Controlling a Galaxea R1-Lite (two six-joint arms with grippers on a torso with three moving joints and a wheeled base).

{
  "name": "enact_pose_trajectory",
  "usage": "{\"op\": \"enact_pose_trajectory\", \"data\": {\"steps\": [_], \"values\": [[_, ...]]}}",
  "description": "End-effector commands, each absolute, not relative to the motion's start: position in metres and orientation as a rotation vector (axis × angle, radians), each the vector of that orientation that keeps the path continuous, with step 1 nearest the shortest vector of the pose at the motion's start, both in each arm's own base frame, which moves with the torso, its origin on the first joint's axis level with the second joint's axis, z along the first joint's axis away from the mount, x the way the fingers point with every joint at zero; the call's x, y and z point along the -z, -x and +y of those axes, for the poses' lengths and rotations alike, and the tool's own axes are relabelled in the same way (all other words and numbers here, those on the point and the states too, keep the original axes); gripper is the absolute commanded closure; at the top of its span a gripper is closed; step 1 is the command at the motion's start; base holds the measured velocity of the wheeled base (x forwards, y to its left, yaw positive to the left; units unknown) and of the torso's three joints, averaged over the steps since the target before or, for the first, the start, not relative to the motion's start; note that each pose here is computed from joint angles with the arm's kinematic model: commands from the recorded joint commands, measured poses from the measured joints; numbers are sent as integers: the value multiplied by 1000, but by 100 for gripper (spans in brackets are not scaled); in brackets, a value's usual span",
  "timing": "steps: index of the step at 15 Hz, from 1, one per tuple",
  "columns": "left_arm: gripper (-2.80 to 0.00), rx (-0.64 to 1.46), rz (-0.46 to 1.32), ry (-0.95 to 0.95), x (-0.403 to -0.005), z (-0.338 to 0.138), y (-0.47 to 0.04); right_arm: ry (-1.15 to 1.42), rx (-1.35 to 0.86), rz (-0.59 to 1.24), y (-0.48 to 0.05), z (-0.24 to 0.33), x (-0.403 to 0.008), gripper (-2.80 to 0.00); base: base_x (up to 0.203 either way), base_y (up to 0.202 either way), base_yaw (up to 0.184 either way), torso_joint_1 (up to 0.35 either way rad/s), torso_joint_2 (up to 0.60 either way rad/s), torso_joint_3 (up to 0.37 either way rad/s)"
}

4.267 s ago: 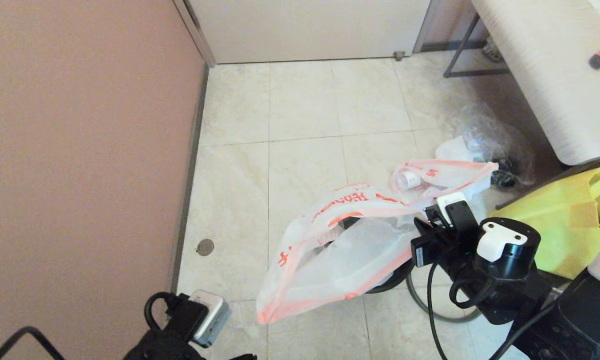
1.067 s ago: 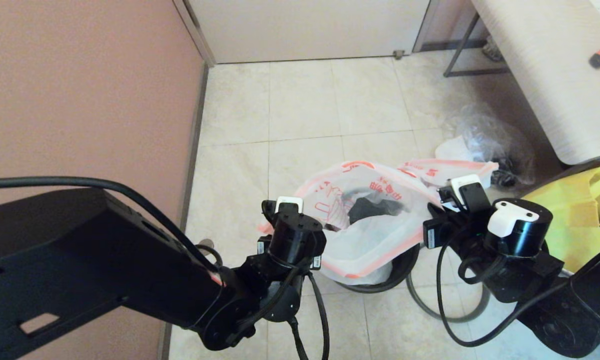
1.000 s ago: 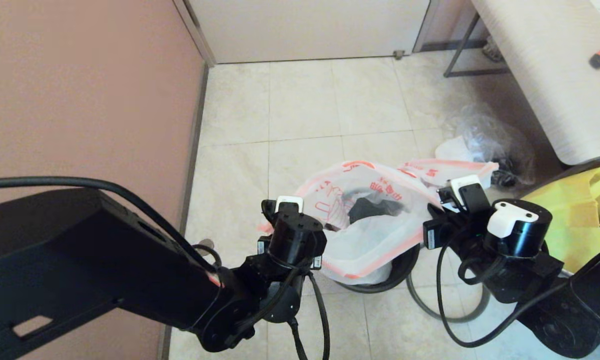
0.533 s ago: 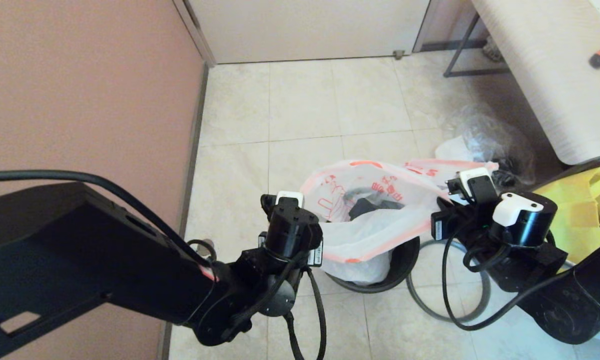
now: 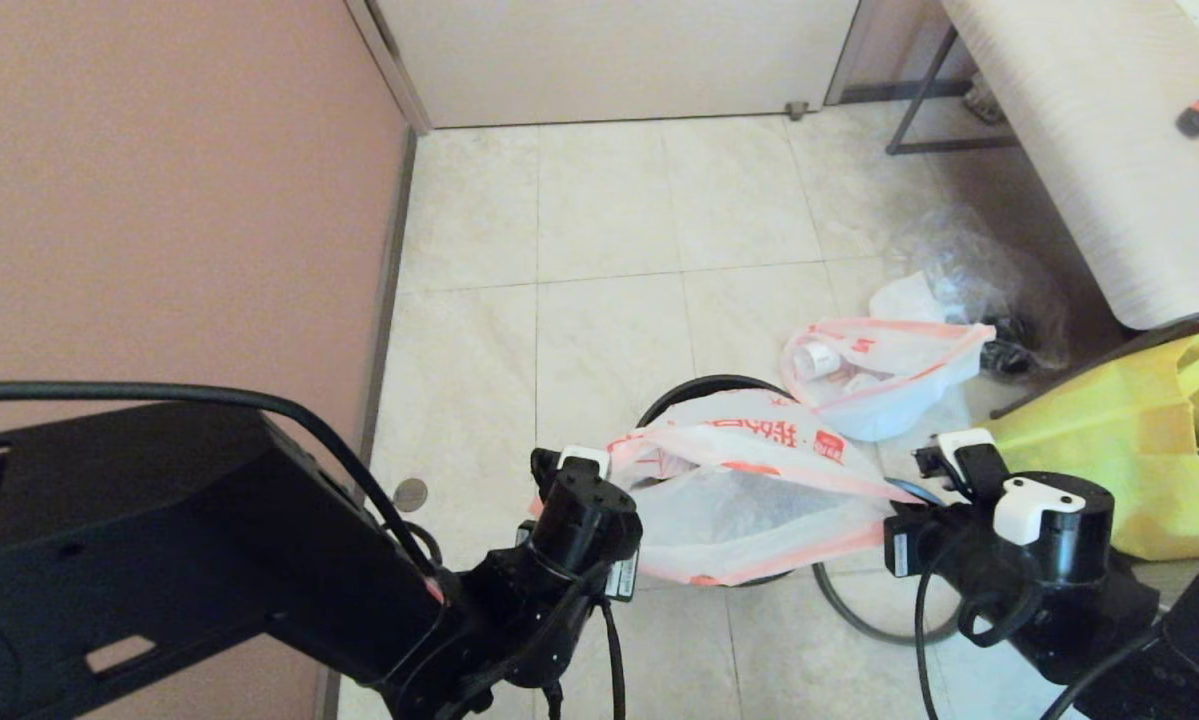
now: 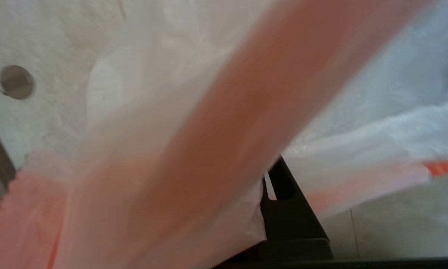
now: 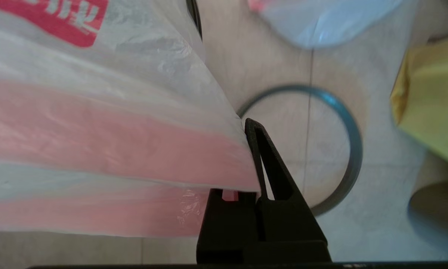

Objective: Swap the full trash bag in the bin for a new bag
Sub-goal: Put the new garbage bag on the trash can

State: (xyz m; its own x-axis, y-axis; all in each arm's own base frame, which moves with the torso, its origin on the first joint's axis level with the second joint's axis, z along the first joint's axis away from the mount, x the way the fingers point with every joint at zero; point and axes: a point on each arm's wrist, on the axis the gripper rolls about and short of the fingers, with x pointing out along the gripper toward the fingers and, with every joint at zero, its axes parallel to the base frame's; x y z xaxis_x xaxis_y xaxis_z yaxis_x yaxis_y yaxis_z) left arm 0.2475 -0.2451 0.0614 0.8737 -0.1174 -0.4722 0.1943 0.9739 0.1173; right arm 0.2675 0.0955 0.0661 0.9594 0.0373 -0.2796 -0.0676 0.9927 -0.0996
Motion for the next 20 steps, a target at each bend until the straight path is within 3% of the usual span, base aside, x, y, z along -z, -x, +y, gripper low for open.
{"op": "enact_pose_trajectory", "data": {"steps": [1, 5, 8, 14, 20], "values": [[0, 163, 519, -201, -40, -247, -243, 127, -53, 343, -266, 95, -42, 0, 0, 0, 0, 0, 0, 0], [0, 156, 555, -234, -2, -247, -243, 167, -57, 448, -268, 98, 11, 0, 0, 0, 0, 0, 0, 0], [0, 137, 562, -244, 18, -243, -251, 169, -59, 459, -279, 101, 27, 0, 0, 0, 0, 0, 0, 0], [0, 84, 397, -139, -24, -248, -305, 156, -14, 273, -324, 102, 5, 0, 0, 0, 0, 0, 0, 0], [0, 97, 309, -75, -43, -264, -324, 216, 7, 164, -345, 100, -17, 0, 0, 0, 0, 0, 0, 0]]}}
